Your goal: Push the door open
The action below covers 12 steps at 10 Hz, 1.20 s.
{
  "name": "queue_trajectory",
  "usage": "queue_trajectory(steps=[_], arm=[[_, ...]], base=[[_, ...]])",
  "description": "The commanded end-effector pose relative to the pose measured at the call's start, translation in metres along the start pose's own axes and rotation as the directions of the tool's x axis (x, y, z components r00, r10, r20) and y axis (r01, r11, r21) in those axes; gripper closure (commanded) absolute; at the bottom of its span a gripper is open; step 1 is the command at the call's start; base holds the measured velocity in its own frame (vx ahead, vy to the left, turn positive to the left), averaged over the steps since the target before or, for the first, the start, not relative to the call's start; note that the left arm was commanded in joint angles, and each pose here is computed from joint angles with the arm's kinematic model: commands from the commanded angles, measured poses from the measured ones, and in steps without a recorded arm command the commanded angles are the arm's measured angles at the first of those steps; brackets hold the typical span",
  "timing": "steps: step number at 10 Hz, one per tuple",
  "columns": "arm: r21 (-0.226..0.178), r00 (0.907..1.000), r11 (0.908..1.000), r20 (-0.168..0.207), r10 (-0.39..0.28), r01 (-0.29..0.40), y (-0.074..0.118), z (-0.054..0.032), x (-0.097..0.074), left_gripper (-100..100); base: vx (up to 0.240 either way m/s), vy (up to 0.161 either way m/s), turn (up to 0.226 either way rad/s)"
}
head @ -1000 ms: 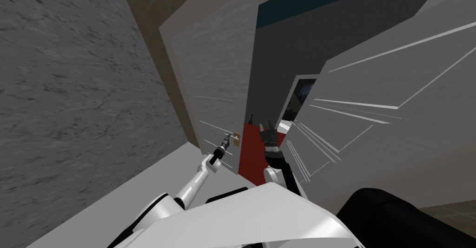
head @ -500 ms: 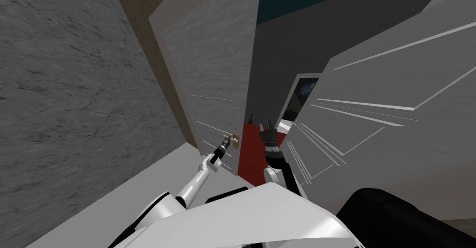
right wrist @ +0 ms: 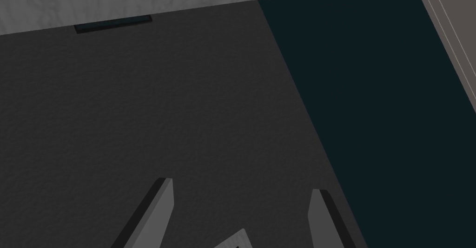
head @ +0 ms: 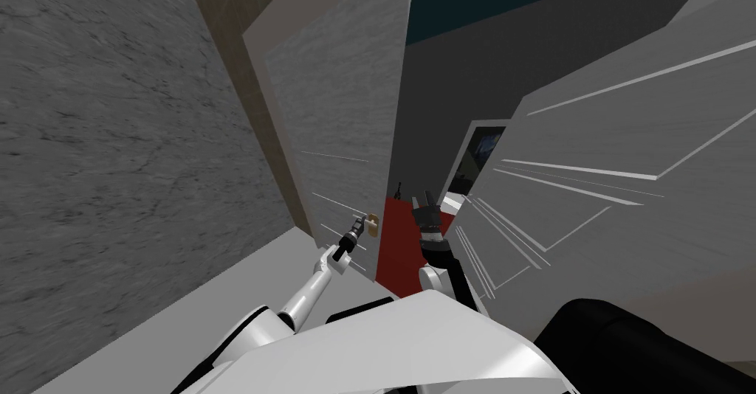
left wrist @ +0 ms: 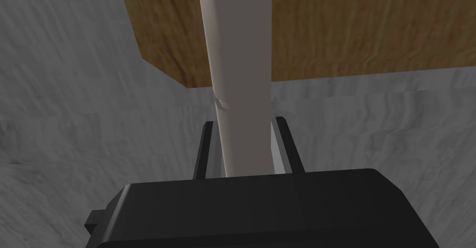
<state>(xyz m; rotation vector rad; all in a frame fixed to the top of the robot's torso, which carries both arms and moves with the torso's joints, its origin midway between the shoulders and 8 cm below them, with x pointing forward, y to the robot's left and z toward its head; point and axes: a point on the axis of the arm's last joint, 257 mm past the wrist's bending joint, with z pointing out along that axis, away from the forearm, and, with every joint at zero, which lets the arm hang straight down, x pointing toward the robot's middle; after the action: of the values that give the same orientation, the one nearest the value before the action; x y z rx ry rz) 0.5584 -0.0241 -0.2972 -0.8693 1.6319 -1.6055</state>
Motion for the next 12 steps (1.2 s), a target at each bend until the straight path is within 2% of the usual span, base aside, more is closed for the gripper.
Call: queue_trajectory(steps=[1, 3, 4, 5, 8, 10, 12], arm=[[0.011, 0.9999, 0.9999, 0.015, 0.007, -0.007, -0.006, 0.0002, -0.010, 100], [0.009, 0.9993, 0.9999, 0.037, 0.011, -0.011, -0.006, -0.0021, -0.023, 100], [0.009, 0.9993, 0.9999, 0.037, 0.011, -0.011, -0.006, -0.0021, -0.023, 100], [0.007, 0.9980, 0.9999, 0.062, 0.014, -0.015, -0.005, -0.0049, -0.037, 100], [0.004, 0.9949, 0.9998, 0.100, 0.018, -0.018, -0.004, -0.0092, -0.057, 100], [0.003, 0.9901, 0.9998, 0.139, 0.019, -0.019, -0.004, -0.0140, -0.076, 100], [0.003, 0.9901, 0.9998, 0.139, 0.019, -0.019, -0.004, -0.0140, -0.076, 100]], base=[[0.123, -0.157, 0.051], [0.119, -0.165, 0.040], [0.098, -0.114, 0.021], [0.132, -0.147, 0.016], [0.142, -0.165, 0.066], [0.133, -0.181, 0.086], [0.070, -0.094, 0.013]])
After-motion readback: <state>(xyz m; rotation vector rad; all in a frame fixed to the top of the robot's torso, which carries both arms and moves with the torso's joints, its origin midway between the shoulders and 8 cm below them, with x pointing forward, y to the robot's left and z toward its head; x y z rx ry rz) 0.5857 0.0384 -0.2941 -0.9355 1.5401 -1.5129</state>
